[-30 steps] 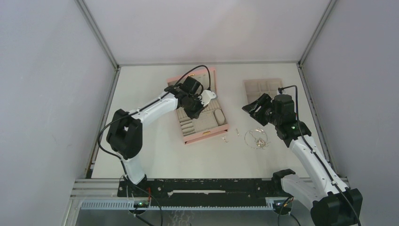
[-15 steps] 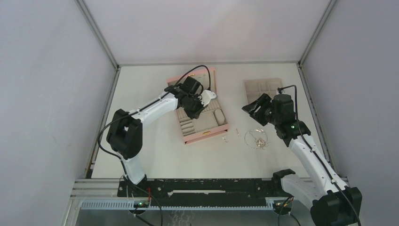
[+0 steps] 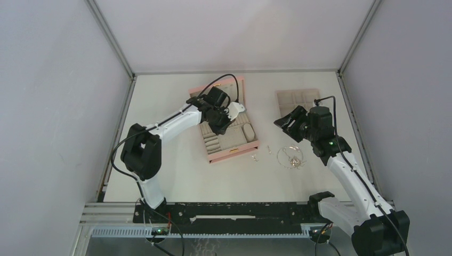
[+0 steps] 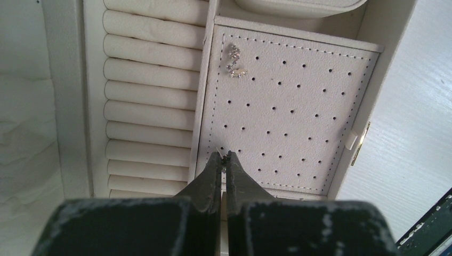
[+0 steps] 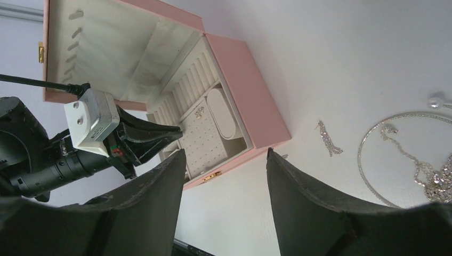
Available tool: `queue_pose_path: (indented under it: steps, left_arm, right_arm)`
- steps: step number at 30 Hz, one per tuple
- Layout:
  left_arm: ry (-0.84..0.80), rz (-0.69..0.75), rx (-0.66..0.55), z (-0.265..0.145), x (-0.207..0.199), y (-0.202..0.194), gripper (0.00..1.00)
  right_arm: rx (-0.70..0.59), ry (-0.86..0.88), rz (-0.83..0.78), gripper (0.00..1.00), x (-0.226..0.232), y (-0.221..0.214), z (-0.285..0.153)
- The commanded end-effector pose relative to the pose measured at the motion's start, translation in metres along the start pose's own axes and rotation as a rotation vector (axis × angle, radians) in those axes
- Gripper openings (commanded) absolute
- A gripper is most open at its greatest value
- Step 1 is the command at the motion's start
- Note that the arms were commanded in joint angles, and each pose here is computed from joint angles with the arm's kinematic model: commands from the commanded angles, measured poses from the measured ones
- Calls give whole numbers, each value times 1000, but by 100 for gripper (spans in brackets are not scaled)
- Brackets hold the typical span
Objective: Organize the mixed jewelry
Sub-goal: Place the jewelry in the jewelry box.
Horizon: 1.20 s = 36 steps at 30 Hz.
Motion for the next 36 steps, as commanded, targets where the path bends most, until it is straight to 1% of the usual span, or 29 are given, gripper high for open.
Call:
queue_pose_path:
  steps: [1, 17, 24, 31, 36]
  left_arm:
    - [-37, 26, -9, 4, -7, 4, 0]
    - [-58, 26, -2, 6, -11, 1, 0]
    - [-36, 29, 25, 9, -8, -4, 0]
    - [-4, 3, 38, 13, -3, -2, 0]
    - [-9, 0, 42, 15, -4, -1, 0]
  right_arm:
    - [-39, 29, -15, 66, 6, 9, 1]
    - [-35, 24, -14, 66, 5, 9, 2]
    - [-37, 22, -13, 66, 5, 9, 2]
    - [-36, 22, -13, 66, 5, 9, 2]
    - [-37, 22, -13, 66, 5, 9, 2]
Point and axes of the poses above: each gripper's point midway between its finger pads, its own z axis out along the fingers, its own x axis along the line the jaws close on, y = z × x, the point moved 2 cm from there along -z, back along the fingers
